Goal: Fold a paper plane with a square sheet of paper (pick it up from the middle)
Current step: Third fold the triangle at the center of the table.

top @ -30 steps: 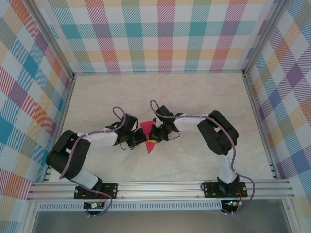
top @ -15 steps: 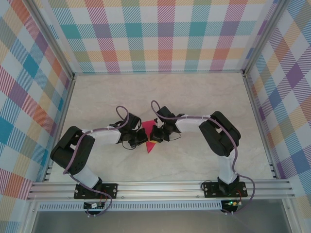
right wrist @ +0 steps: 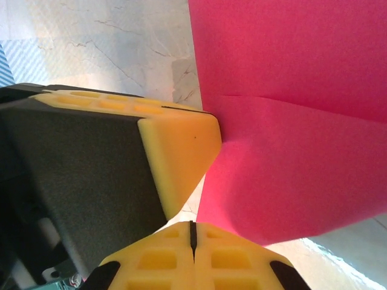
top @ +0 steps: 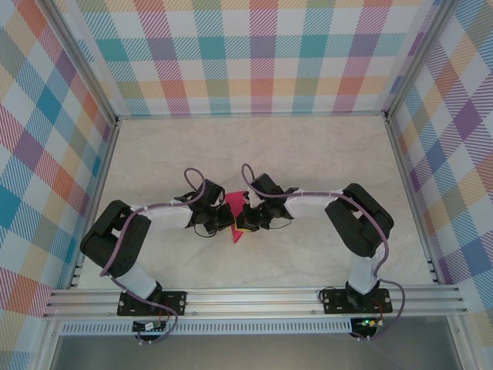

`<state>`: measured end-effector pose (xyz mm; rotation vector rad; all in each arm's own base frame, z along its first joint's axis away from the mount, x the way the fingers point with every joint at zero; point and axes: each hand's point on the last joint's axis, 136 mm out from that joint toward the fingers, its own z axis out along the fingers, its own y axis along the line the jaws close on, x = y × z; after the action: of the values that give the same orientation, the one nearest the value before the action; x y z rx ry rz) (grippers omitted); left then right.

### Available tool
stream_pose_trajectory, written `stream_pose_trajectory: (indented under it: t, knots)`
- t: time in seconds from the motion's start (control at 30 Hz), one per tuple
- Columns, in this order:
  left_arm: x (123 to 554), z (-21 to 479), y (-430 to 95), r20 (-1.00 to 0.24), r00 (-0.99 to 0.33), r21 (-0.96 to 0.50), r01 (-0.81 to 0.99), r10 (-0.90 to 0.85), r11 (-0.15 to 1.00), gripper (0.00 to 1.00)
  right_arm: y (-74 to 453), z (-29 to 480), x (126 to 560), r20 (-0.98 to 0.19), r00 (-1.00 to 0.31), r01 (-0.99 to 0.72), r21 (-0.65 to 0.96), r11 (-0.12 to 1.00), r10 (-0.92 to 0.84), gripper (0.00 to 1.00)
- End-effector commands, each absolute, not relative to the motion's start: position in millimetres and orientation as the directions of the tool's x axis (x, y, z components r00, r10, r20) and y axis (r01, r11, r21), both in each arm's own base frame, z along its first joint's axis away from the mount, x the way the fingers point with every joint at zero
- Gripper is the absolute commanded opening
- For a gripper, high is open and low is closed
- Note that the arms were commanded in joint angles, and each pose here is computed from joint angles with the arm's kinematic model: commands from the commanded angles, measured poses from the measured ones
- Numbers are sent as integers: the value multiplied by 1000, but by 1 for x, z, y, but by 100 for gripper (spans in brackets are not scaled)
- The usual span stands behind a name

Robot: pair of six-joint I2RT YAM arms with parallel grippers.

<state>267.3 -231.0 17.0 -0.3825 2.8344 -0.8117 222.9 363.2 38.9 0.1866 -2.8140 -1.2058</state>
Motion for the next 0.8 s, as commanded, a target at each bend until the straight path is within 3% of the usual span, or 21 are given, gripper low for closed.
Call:
stream_pose_trajectory:
  t: [0.0, 0.2, 0.47, 0.77]
  knots:
    - [250, -13, -204, -70, -947, -400, -262, -315, 878, 0, 359, 17, 217, 48, -988, -71, 697, 713, -145, 4]
    - [251, -13, -204, -70, -945, -401, -267, -320, 876, 0, 349, 0, 214, 66, -988, -59, 659, 750, -136, 3]
    - [249, -14, -203, -70, -940, -400, -279, -333, 873, 0, 365, 39, 208, -10, -984, -126, 752, 647, -180, 4]
    - [249, -15, -202, -69, -937, -401, -288, -342, 870, 0, 362, 10, 193, 46, -978, -106, 728, 677, -202, 4]
